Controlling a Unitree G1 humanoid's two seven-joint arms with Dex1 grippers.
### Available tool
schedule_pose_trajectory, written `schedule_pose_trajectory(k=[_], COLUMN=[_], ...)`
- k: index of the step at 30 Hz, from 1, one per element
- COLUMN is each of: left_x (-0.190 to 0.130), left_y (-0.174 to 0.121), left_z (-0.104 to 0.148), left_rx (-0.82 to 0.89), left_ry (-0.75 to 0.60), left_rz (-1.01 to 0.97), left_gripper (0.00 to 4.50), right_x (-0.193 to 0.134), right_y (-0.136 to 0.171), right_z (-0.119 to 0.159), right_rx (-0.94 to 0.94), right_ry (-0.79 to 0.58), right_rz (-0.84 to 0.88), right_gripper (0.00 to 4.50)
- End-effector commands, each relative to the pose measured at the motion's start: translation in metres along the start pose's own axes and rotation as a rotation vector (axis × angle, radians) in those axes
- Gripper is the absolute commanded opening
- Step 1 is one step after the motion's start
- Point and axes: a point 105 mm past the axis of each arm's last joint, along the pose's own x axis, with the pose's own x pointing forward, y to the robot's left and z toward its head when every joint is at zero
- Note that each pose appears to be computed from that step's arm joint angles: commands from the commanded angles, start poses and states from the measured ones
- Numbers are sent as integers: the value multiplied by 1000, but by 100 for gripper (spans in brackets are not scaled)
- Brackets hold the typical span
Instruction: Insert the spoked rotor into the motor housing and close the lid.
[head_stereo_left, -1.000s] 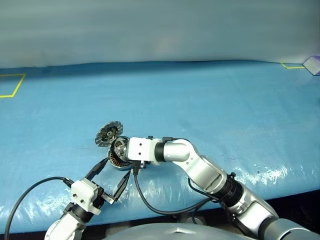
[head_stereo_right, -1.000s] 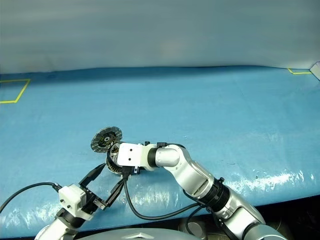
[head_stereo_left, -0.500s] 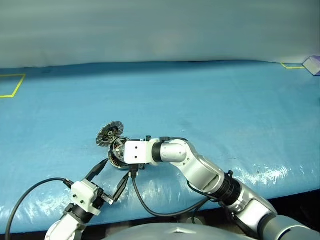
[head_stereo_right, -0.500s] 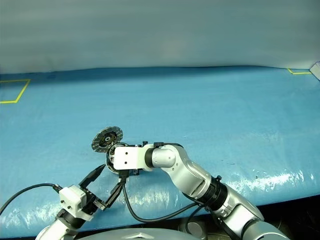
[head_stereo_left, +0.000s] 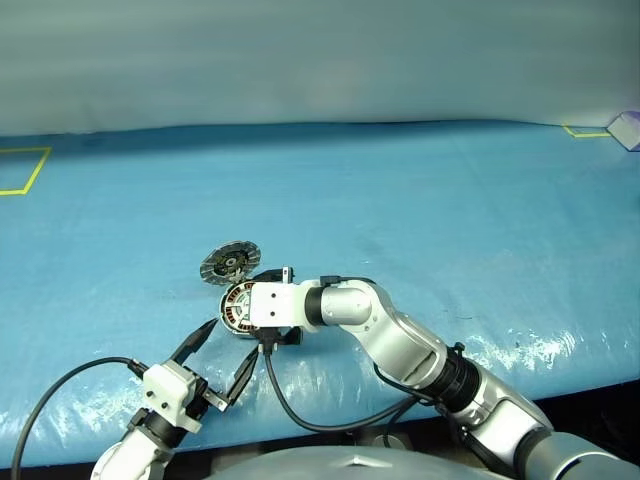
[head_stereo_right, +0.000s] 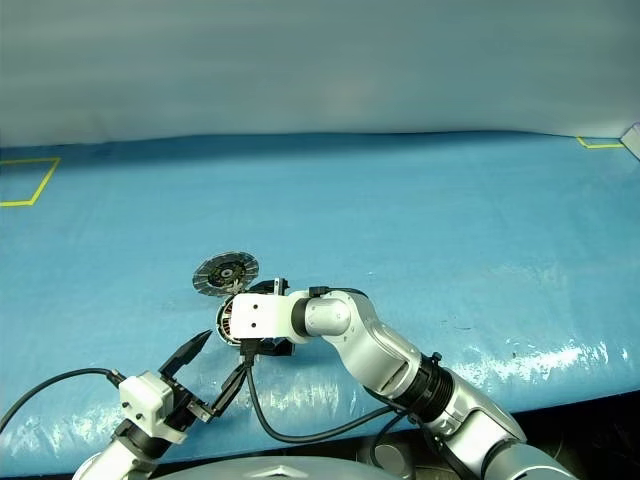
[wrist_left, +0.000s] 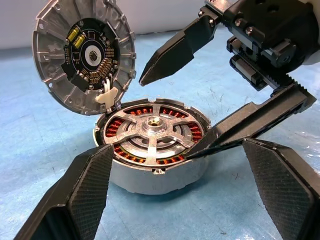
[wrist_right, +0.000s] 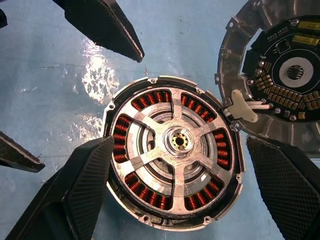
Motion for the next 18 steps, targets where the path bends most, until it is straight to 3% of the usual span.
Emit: schedule_pose_trajectory(k=[1, 6, 15, 18], left_x=[1, 2, 6, 8], left_y=[-3, -2, 3, 4], left_z=[4, 5, 7, 8], left_rx=[4, 9, 21, 22], left_ry=[-25, -24, -17, -17], left_rz=[-13, -21, -48, -54], left_gripper=[450, 450, 450, 450], right_x=[-7, -20, -16, -8], right_y=[-2, -11, -11, -6], right_z=[18, 23, 19, 18], right_rx=[49, 138, 347, 364], right_ry=[-79, -123, -197, -197], right_rz=[3, -19, -87, -85], right_gripper=[447, 324, 20, 5])
